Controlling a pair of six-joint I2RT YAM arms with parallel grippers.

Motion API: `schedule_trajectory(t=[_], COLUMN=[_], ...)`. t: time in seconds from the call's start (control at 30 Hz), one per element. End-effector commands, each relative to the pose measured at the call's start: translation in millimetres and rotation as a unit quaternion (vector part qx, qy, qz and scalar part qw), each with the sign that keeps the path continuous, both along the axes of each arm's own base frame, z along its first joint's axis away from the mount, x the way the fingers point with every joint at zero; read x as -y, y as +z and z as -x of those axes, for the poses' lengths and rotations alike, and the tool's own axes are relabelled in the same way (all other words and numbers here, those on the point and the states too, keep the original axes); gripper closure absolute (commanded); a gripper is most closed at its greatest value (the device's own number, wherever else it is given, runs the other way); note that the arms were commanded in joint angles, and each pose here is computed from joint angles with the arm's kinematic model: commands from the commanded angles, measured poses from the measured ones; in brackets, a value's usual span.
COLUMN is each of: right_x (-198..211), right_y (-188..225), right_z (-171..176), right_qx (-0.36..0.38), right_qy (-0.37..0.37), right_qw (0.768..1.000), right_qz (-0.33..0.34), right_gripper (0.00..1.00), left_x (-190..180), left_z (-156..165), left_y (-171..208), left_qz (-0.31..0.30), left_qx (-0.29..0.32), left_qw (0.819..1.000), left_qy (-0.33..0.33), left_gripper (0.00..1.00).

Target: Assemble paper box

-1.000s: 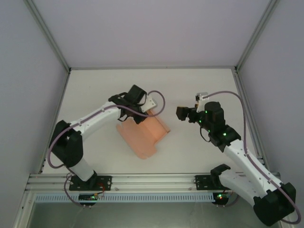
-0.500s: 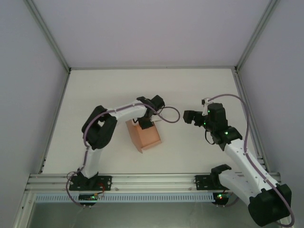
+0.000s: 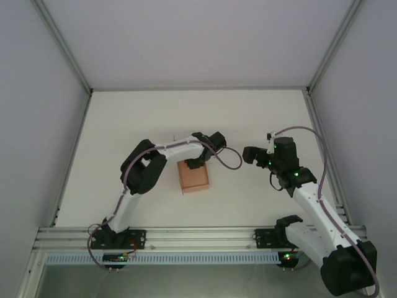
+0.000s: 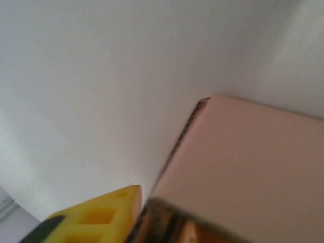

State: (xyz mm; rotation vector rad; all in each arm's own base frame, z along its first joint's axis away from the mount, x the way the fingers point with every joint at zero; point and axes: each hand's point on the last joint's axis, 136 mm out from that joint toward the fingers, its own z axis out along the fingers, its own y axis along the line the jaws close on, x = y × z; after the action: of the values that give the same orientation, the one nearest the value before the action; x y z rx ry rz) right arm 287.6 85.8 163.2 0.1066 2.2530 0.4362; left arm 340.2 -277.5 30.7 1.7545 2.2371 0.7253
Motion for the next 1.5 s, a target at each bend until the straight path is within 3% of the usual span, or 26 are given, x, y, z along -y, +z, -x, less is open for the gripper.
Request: schedule_trajectory(t=[0.0, 0.07, 0.2, 0.27, 0.3, 0.47, 0.6, 0.77, 0.97, 1.13, 1.27, 1.37, 1.47], right_x=[0, 1, 1, -1, -2, -5, -9, -7, -5, 1, -12, -26, -45], right_y=[-1, -1, 0, 1, 2, 3, 4, 2, 4, 13, 12, 8, 2], right_z=[1, -1, -2, -2, -3, -7, -10, -9, -9, -16, -22, -26, -24], right_qx=[-0.004, -0.003, 0.0, 0.001, 0.003, 0.002, -0.002, -0.007, -0.006, -0.003, -0.025, -0.061, -0.094], right_qy=[0.0, -0.001, 0.005, 0.013, 0.015, 0.027, 0.035, 0.032, 0.029, 0.018, 0.039, 0.055, 0.074], right_qw=[1.0, 1.0, 1.0, 1.0, 1.0, 0.999, 0.999, 0.999, 0.999, 1.0, 0.999, 0.997, 0.993], right_qz=[-0.012, -0.009, -0.01, -0.014, -0.015, -0.017, -0.02, -0.016, -0.012, 0.006, 0.008, 0.003, 0.015], right_gripper=[0.01, 0.01, 0.01, 0.01, 0.01, 0.01, 0.01, 0.01, 0.01, 0.01, 0.01, 0.01, 0.01], left_x=[33, 36, 36, 36, 37, 50, 50, 59, 72, 57, 22, -12, -51], left_z=[5, 7, 12, 18, 20, 32, 25, 22, 7, -12, -22, -29, -26], left_y=[1, 17, 46, 59, 65, 100, 111, 90, 74, 95, 115, 133, 136], left_qz=[0.099, 0.119, 0.143, 0.157, 0.167, 0.231, 0.224, 0.206, 0.222, 0.258, 0.286, 0.323, 0.368], left_qx=[-0.023, -0.019, -0.011, -0.014, -0.013, -0.014, 0.009, -0.017, -0.037, -0.004, 0.044, 0.093, 0.112], left_qw=[0.995, 0.992, 0.988, 0.986, 0.984, 0.967, 0.967, 0.969, 0.969, 0.965, 0.957, 0.938, 0.902], left_qy=[-0.024, -0.039, -0.051, -0.063, -0.068, -0.103, -0.12, -0.137, -0.106, -0.054, 0.012, 0.09, 0.196], left_gripper=[0.46, 0.34, 0.25, 0.04, 0.0, 0.0, 0.0, 0.01, 0.0, 0.0, 0.0, 0.0, 0.0])
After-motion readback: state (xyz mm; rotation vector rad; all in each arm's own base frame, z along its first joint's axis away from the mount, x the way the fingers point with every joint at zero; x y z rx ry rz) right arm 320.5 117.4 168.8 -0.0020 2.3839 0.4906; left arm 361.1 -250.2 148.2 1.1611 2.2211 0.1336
